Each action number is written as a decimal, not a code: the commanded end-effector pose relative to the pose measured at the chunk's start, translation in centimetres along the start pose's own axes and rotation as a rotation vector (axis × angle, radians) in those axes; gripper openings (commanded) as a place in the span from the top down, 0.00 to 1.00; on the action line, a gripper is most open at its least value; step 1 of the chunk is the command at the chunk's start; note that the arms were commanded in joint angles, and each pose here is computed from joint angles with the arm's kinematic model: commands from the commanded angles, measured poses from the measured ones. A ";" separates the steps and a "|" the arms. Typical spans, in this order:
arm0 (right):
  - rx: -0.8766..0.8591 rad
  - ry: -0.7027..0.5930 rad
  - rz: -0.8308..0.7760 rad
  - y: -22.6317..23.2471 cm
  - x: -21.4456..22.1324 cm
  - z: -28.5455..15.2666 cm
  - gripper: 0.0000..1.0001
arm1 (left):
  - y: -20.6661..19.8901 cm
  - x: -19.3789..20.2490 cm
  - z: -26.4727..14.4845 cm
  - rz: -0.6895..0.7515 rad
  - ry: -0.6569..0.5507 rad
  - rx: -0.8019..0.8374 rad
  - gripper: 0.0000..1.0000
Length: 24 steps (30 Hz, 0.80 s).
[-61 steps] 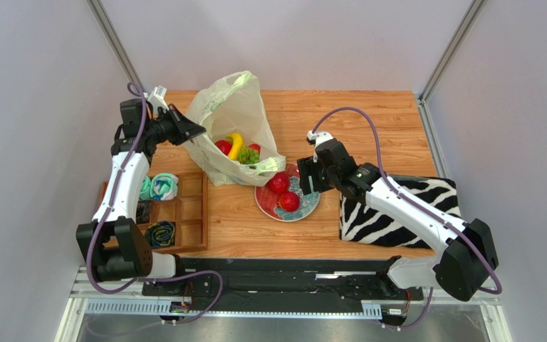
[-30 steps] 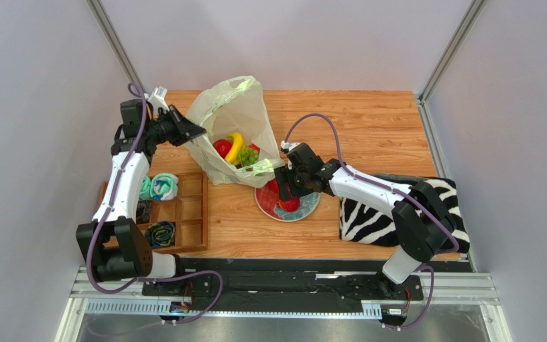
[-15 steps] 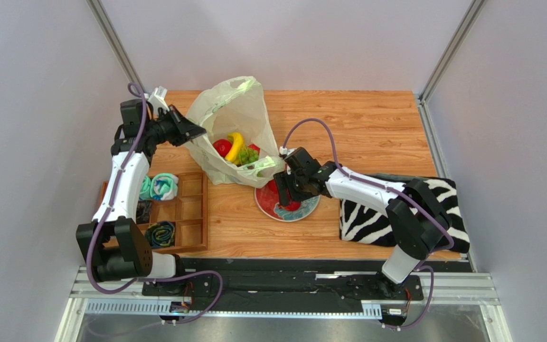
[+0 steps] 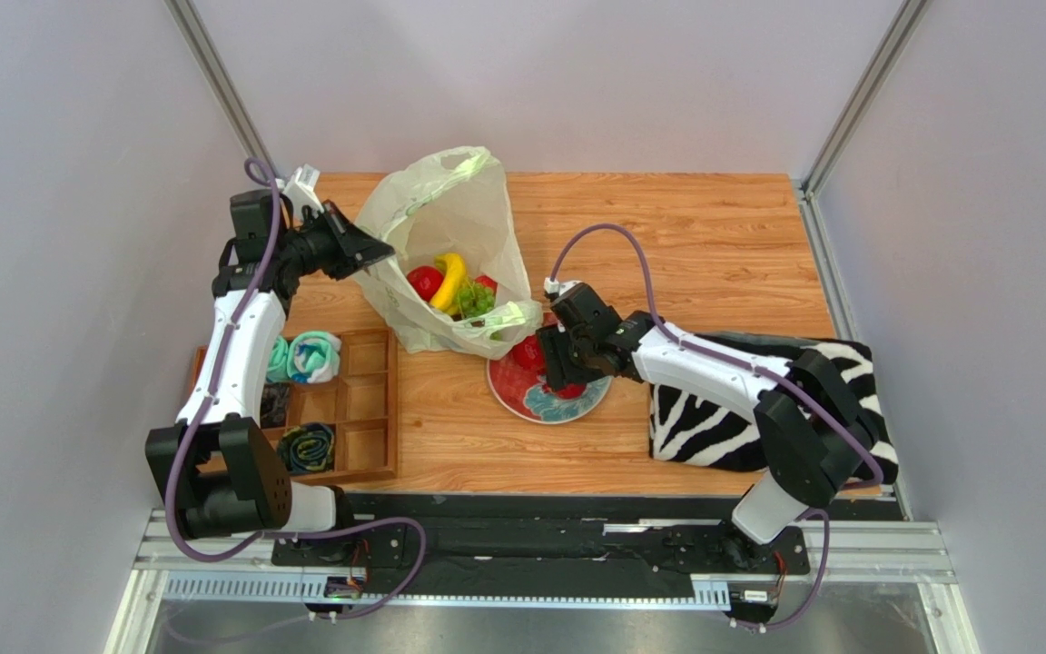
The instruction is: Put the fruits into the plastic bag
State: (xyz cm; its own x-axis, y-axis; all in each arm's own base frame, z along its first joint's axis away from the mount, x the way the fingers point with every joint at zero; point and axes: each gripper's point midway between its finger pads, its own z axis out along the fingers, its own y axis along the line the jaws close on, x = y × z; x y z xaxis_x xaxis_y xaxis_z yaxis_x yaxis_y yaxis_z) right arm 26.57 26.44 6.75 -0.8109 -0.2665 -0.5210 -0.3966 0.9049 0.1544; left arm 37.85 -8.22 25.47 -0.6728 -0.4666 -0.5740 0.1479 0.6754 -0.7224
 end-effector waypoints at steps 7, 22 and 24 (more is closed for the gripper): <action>0.096 -0.231 0.009 -2.2 -6.3 -6.0 0.68 | -1.0 -0.6 -0.8 0.052 -0.030 0.022 1.00; -0.042 -0.570 -0.115 4.9 -21.7 -16.3 0.71 | -1.3 -0.7 -1.1 0.068 -0.038 0.023 1.00; -0.071 -0.559 -0.141 6.6 -22.5 -15.1 0.71 | -1.4 -0.6 -1.2 0.072 -0.040 0.026 1.00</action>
State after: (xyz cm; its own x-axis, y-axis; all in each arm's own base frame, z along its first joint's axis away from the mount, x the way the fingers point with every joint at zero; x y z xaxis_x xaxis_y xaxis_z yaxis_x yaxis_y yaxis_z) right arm 34.96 30.01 32.95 -0.4252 -0.0752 -0.9020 -0.4541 0.8798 0.1407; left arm 37.82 -8.21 25.43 -0.6721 -0.4623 -0.5784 0.1520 0.6784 -0.7188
